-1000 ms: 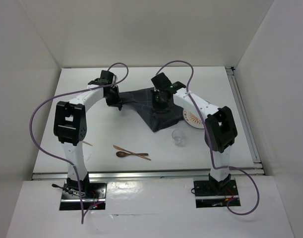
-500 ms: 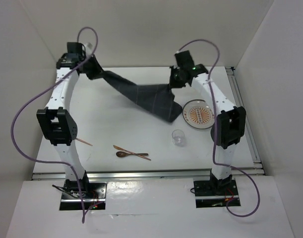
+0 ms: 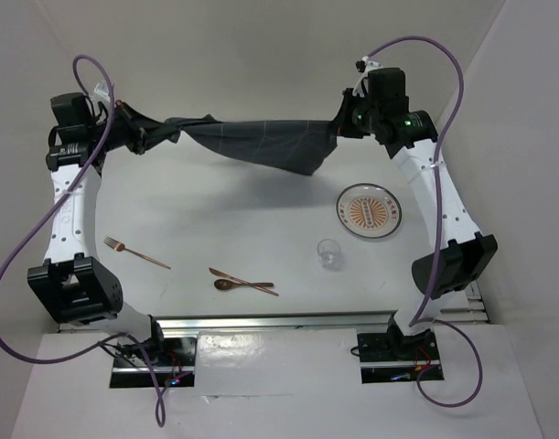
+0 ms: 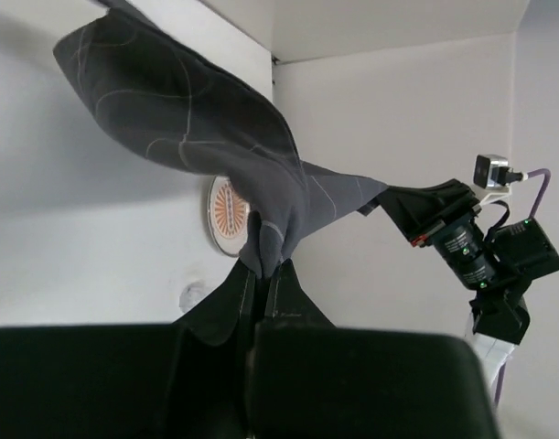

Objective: Set the dinner table for one person

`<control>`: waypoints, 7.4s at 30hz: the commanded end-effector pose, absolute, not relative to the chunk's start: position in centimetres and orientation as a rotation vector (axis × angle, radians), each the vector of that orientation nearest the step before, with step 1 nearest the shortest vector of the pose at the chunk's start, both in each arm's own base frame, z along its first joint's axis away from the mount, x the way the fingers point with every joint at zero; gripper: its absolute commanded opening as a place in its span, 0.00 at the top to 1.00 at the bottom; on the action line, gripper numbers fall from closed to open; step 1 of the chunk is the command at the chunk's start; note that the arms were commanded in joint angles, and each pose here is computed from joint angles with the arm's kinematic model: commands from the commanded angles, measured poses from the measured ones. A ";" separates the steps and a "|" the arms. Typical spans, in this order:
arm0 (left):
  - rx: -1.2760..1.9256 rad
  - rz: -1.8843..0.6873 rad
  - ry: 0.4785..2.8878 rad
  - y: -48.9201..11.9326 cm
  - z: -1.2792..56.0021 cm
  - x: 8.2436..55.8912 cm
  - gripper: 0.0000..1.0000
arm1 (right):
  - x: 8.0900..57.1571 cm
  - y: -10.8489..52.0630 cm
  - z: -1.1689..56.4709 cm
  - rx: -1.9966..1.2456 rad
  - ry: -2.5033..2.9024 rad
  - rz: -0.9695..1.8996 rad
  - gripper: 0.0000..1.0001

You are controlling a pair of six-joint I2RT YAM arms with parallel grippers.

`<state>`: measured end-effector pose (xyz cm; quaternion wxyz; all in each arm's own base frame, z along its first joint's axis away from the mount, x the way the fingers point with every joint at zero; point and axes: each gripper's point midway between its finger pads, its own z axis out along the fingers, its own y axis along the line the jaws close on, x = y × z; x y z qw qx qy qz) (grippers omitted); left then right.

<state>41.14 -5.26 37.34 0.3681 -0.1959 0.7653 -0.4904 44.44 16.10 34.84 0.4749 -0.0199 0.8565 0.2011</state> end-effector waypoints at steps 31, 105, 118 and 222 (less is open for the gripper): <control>-0.650 -1.649 1.769 -3.8 40.8 43.7 1.00 | 51.5 12.4 40.3 0.008 1.843 0.500 1.00; -0.882 -0.356 2.931 -4.5 0.3 39.9 1.00 | 36.0 14.9 -0.1 0.288 2.839 0.326 1.00; -0.849 -0.349 2.937 -5.9 1.2 37.9 1.00 | 35.1 11.6 0.1 0.344 2.831 0.275 1.00; -0.359 -0.496 2.604 -7.4 21.5 35.9 0.65 | 54.6 15.4 12.9 0.446 2.475 0.110 1.00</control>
